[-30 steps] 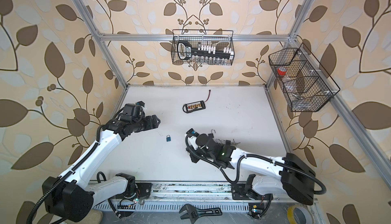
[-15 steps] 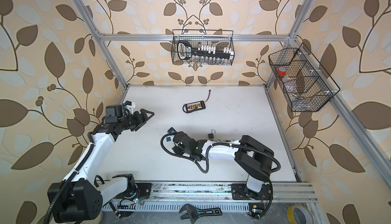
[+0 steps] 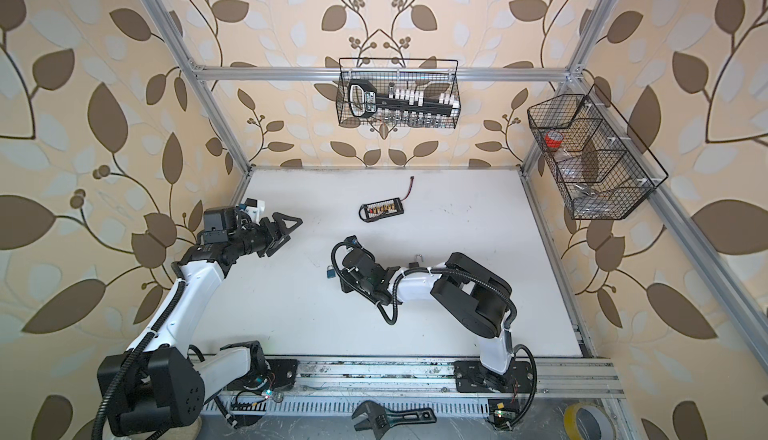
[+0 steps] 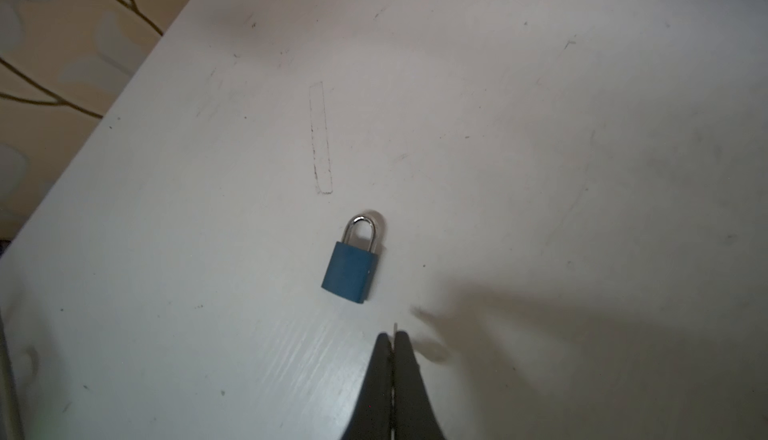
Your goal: Lock with the key
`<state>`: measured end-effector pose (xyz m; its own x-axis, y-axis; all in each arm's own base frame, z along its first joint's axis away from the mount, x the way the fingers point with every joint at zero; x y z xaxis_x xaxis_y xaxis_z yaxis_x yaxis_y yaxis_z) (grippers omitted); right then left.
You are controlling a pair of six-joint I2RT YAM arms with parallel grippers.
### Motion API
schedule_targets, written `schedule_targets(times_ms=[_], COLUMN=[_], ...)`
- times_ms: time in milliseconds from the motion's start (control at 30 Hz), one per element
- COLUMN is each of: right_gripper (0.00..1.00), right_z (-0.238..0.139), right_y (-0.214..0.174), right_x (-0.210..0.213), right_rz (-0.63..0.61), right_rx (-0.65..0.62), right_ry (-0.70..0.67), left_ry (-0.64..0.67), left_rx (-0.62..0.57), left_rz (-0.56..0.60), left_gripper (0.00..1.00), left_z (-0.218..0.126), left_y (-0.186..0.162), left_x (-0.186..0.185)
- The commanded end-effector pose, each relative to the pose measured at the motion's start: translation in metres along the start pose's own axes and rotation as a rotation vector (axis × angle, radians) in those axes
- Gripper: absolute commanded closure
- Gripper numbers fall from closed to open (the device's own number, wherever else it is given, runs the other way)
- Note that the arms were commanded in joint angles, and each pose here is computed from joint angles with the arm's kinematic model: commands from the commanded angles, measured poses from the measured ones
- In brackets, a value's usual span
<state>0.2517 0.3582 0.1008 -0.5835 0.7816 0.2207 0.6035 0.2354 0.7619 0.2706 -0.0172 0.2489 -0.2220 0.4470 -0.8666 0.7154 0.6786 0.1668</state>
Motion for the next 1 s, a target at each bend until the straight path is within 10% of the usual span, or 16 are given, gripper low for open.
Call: schedule_targets(times_ms=[0,500,967], right_gripper=[1.0,0.71,0.63], right_z=[0.01,0.006,-0.122], right_y=[0.003,-0.008,-0.03], right_x=[0.008,-0.002,-0.05], right_rz=[0.123,0.128,-0.147], right_rx=[-0.025,0.042,0.14], right_ry=[0.055,0.046,-0.099], left_ry=[-0.036,0.034,0.143], left_rx=[0.016,0.034,0.184], left_rz=[-0.005,0.017,0.324], left_gripper=[0.16,0.11,0.11], left_z=[0.001,0.007,0.047], left_y=[0.001,-0.003,-0.096], left_x=[-0.001,0.004,-0.029])
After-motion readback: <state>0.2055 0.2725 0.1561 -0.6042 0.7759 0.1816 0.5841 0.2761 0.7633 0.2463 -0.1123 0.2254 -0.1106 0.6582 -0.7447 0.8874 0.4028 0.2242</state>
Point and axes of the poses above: each gripper's point midway between its finger pads, its own z axis out along the fingers, its own x axis along the line the jaws close on, y = z × x, the point moved 8 cm from there along -z, back along the fingers, and after that the axes turned 12 degrees about -z, right-handed, at the moved point
